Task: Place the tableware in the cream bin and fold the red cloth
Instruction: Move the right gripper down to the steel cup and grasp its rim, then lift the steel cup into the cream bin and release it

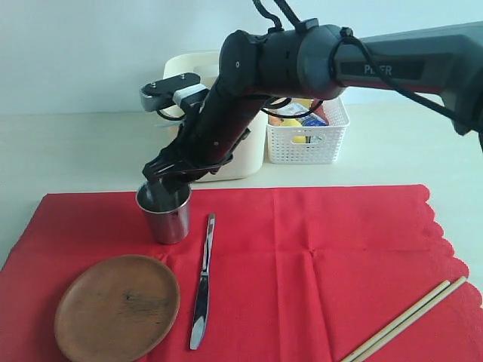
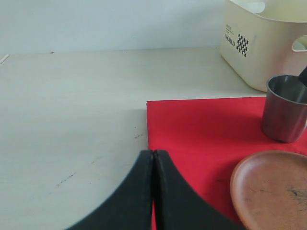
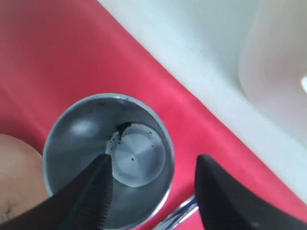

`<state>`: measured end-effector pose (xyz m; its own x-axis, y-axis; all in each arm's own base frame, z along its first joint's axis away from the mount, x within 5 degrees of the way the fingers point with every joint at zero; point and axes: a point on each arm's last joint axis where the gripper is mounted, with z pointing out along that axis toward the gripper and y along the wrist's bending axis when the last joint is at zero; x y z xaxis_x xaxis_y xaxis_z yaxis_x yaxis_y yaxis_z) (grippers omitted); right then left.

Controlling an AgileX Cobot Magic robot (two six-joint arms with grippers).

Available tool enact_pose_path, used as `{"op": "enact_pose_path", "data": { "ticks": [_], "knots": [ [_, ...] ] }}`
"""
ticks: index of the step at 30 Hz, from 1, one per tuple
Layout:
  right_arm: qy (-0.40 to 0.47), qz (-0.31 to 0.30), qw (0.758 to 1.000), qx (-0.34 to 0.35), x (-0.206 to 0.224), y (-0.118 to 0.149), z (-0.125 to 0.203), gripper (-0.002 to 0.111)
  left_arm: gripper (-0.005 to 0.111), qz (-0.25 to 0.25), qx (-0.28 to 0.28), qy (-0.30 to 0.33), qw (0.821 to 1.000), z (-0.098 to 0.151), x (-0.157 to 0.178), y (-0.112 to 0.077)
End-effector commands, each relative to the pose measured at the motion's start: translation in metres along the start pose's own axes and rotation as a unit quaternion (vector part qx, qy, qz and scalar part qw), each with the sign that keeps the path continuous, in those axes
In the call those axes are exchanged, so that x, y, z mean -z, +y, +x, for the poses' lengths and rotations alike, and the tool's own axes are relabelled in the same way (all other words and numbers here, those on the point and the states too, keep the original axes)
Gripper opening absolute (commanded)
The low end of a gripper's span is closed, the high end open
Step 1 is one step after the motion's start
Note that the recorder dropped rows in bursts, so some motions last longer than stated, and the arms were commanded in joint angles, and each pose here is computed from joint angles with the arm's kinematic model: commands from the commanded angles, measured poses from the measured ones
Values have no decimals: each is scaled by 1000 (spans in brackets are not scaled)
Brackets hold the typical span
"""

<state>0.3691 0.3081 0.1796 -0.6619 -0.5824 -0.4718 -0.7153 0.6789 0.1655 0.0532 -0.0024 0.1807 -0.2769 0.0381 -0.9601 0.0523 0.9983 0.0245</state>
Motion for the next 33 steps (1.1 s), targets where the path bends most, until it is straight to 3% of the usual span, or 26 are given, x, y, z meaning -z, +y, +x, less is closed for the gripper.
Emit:
{"op": "enact_pose_path", "data": {
  "ticks": [1,12,21,33],
  "knots": [
    [-9,-2,1000,7,-5,9,-2,51,0,2,5,-6,1000,0,0,0],
    [21,22,999,-13,-37,-2,11,48,0,2,5,-6,1000,0,0,0],
    [-1,21,1000,-14,-17,2,2,0,0,2,5,-6,1000,0,0,0],
    [-75,35,996,21,74,19,-23,0,0,2,5,-6,1000,0,0,0]
  ]
}}
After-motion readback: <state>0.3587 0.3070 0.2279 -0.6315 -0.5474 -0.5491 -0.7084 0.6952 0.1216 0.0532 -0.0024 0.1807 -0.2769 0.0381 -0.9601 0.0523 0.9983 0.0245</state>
